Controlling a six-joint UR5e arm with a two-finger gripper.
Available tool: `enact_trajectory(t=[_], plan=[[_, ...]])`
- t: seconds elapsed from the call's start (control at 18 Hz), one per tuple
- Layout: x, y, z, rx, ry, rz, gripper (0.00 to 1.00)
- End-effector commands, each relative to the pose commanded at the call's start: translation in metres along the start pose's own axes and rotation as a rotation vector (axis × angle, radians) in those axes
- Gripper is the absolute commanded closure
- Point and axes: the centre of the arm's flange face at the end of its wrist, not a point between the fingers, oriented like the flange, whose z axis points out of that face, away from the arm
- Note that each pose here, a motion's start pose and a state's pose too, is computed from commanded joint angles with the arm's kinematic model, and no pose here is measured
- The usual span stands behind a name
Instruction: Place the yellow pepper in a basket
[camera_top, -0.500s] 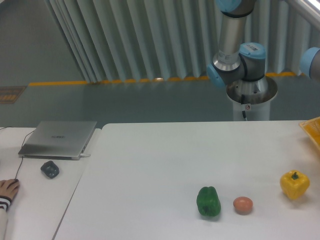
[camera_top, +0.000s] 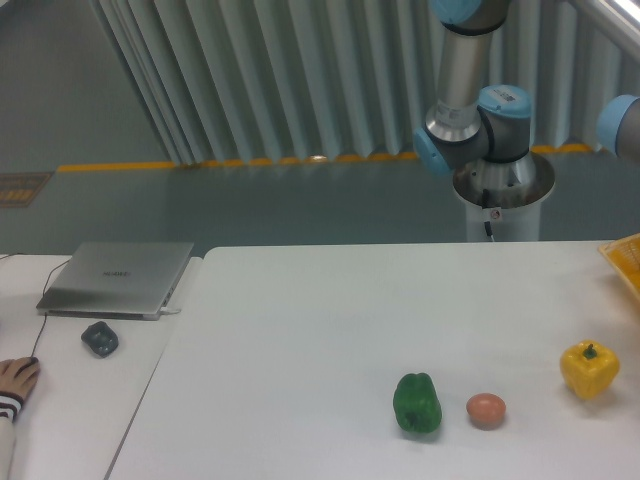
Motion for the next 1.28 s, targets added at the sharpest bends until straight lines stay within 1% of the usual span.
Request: enact_trajectory(t=[0.11,0.17,0.28,0.44,0.56,0.67,0.78,0.89,0.94,1.0,1.17,1.22,1.28], plan=[[0.001,-0.001,0.001,0.047,-0.017,-0.004,0.0],[0.003,0.004,0.001,0.076,-0.024,-0.02,0.0],[0.008,0.004,0.001,0.128,-0.035,-0.045,0.0],[0.014,-0.004,-0.022,0.116,-0.055,-0.091,0.0],[0.013,-0.009,-0.024,0.126,-0.054,-0.174,0.0],[0.013,-0.01,-0.022,0.127,-0.049,-0.185,0.0],[0.013,-0.02,-0.017,0.136,-0.043,-0.178,0.0],[0.012,-0.027,-0.016,0.172,-0.045,-0.236,0.0],[0.01,-0.033,-0.016,0.229,-0.048,-0.291,0.0],[0.008,-0.037,-0.015,0.246,-0.048,-0.318,0.0],[0.005,-0.05,-0.01,0.25,-0.048,-0.4,0.0],[0.003,-0.055,-0.005,0.252,-0.043,-0.416,0.0],[0.004,-0.059,-0.001,0.254,-0.031,-0.453,0.0]])
